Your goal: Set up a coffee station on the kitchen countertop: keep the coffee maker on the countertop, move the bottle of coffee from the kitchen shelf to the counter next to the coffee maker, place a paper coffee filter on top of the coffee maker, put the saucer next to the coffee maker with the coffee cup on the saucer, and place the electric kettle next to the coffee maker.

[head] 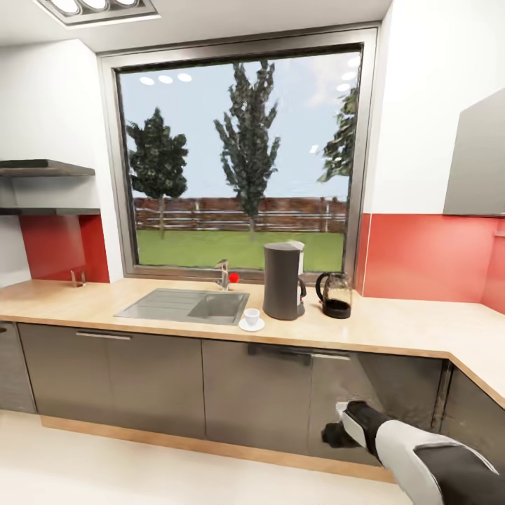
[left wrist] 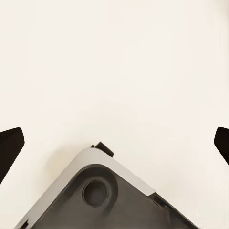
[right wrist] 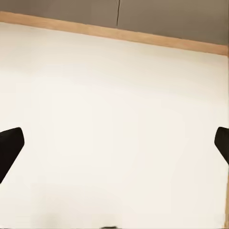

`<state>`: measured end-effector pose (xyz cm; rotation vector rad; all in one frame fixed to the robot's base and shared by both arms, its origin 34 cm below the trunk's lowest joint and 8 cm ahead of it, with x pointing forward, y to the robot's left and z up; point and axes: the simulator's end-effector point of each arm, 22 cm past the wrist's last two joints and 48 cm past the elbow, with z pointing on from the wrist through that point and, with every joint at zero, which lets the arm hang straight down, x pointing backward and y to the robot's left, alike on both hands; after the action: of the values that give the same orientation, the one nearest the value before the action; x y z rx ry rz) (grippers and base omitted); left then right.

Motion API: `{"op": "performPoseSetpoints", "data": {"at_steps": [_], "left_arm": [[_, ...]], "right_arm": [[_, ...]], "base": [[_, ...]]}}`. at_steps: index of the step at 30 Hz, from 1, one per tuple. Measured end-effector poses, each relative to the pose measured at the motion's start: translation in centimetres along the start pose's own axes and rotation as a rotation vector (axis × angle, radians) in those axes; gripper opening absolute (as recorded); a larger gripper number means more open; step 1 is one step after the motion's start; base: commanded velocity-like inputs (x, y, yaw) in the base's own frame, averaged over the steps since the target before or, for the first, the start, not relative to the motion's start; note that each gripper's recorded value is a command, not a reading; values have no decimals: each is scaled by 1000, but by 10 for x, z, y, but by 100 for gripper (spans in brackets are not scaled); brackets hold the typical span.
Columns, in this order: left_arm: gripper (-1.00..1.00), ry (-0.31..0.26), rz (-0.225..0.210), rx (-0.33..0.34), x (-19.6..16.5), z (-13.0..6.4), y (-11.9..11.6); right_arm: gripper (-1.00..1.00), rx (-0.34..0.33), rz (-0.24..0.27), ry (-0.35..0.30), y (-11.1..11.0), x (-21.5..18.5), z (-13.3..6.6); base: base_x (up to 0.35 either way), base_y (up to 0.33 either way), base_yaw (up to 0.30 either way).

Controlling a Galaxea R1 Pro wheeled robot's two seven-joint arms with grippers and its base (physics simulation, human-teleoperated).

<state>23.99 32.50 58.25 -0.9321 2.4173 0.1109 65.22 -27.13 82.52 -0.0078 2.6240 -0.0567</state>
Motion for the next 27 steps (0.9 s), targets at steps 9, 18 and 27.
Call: {"op": "performPoseSetpoints", "data": {"at_steps": [9,18,27], "left_arm": [[100,-21,-33,79,-1,-3,-50],[100,-33,-37,91,-7,-2,-56],[100,-49,-51,88,-14,0,-55]], "right_arm": [[100,-31,-206,33,12,256,59],[100,-57,-215,-6,19,300,57],[100,-63,-219,-66,18,289,56]], "base": [[0,0,0],[0,0,0],[0,0,0]]}}
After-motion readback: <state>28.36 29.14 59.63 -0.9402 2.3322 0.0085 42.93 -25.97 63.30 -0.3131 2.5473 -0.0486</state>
